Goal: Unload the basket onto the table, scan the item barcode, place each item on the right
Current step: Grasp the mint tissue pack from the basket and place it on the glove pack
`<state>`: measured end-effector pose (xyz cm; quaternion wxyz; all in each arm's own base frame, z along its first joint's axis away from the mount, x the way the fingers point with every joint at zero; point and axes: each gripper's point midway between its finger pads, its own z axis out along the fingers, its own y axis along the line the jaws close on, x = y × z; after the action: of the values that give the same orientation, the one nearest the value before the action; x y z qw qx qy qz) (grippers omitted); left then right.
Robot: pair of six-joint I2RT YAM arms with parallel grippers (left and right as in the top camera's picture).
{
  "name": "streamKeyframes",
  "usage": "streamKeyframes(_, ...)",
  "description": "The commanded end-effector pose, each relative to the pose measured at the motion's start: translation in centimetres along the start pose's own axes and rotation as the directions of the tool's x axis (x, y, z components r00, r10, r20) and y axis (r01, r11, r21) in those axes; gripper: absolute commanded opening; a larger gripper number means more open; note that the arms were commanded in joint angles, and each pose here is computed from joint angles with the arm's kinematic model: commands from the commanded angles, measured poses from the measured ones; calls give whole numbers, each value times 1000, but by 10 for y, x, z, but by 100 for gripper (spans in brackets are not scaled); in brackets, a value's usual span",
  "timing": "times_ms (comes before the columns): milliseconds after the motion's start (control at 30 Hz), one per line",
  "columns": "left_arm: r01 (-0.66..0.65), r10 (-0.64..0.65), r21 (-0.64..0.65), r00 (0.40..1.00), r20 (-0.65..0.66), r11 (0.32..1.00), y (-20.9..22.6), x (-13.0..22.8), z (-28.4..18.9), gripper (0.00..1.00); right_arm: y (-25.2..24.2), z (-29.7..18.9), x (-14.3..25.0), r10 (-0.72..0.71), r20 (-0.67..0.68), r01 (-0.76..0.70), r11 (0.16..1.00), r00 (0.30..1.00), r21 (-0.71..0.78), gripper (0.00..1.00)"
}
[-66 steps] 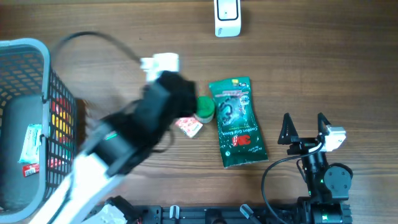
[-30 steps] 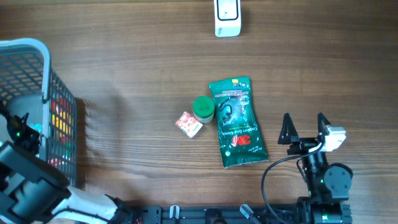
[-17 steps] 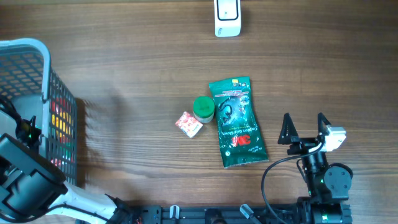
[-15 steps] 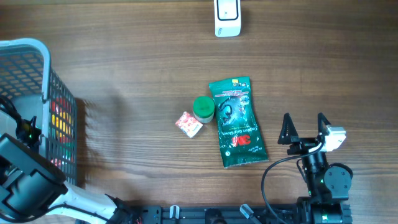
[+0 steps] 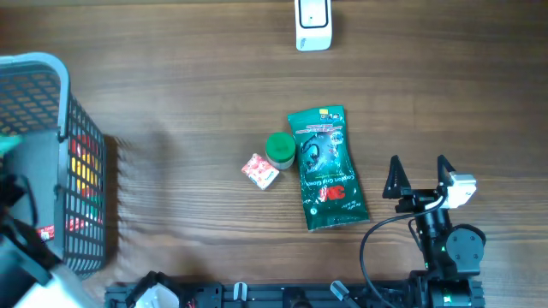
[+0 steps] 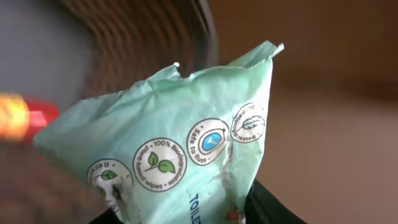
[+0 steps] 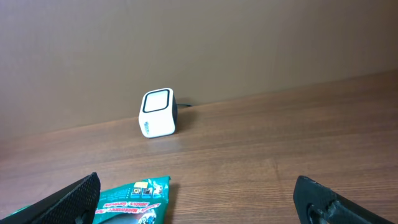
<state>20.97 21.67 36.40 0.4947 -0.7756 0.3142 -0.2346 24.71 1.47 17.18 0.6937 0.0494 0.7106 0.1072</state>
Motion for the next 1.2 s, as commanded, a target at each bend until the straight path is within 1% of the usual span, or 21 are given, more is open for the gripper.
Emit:
streamKeyframes(0, -277, 326, 172, 810, -487, 945, 3, 116, -49, 32, -1, 0, -1, -12, 7, 12, 1000, 1000, 7, 100)
streamKeyframes(67, -402, 422, 183, 658, -623, 897, 35, 160, -65, 32, -1, 0, -1, -12, 7, 11, 1000, 1000, 7, 99)
streamKeyframes(133, -553, 499, 206, 452, -739, 807, 79, 205, -80, 32, -1, 0, -1, -12, 7, 12, 1000, 1000, 7, 100)
streamKeyframes(167, -599, 526, 232, 378, -762, 766, 92, 218, -84, 32, -1, 0, -1, -12, 7, 12, 1000, 1000, 7, 100)
streamKeyframes(200, -686, 558, 274, 229, -797, 674, 123, 245, -93, 32, -1, 0, -1, -12, 7, 11, 1000, 1000, 7, 100)
streamKeyframes(267, -789, 582, 302, 85, -809, 535, 163, 265, -94, 32, -1, 0, -1, -12, 7, 11, 1000, 1000, 7, 100)
streamKeyframes(300, -852, 595, 310, 3, -804, 423, 189, 270, -92, 32, -1, 0, -1, -12, 7, 11, 1000, 1000, 7, 100)
streamKeyframes(333, -892, 590, 305, -55, -805, 333, 210, 272, -89, 32, -1, 0, -1, -12, 7, 12, 1000, 1000, 7, 100)
streamKeyframes(400, -929, 533, 330, -196, -823, 168, 256, 283, -92, 31, -1, 0, -1, -12, 7, 12, 1000, 1000, 7, 100)
streamKeyframes(467, -925, 458, 378, -315, -831, 49, 304, 303, -101, 27, -1, 0, -1, -12, 7, 11, 1000, 1000, 7, 100)
streamKeyframes(567, -899, 403, 437, -411, -818, -31, 348, 323, -114, 24, -1, 0, -1, -12, 7, 12, 1000, 1000, 7, 100)
streamKeyframes(667, -876, 382, 481, -458, -803, -40, 374, 339, -137, 22, -1, 0, -1, -12, 7, 11, 1000, 1000, 7, 100)
streamKeyframes(700, -841, 394, 539, -509, -765, -39, 381, 349, -154, 20, -1, 0, -1, -12, 7, 12, 1000, 1000, 7, 100)
streamKeyframes(767, -797, 455, 600, -558, -694, -62, 387, 361, -172, 19, -1, 0, -1, -12, 7, 12, 1000, 1000, 7, 100)
streamKeyframes(800, -772, 494, 631, -580, -648, -78, 390, 368, -181, 21, -1, 0, -1, -12, 7, 12, 1000, 1000, 7, 100)
streamKeyframes(833, -736, 538, 671, -603, -589, -90, 394, 378, -195, 28, -1, 0, -1, -12, 7, 12, 1000, 1000, 7, 99)
streamKeyframes(867, -713, 568, 694, -614, -547, -102, 398, 386, -202, 34, -1, 0, -1, -12, 7, 11, 1000, 1000, 7, 100)
streamKeyframes(933, -695, 612, 698, -632, -476, -174, 411, 390, -203, 32, -1, 0, -1, -12, 7, 11, 1000, 1000, 7, 100)
streamKeyframes(1000, -694, 589, 689, -652, -478, -210, 427, 387, -199, 29, -1, 0, -1, -12, 7, 12, 1000, 1000, 7, 100)
streamKeyframes(1100, -700, 545, 649, -683, -485, -299, 453, 376, -181, 29, -1, 0, -1, -12, 7, 12, 1000, 1000, 7, 100)
streamKeyframes(1167, -710, 566, 603, -683, -463, -363, 447, 368, -166, 29, -1, 0, -1, -12, 7, 11, 1000, 1000, 7, 100)
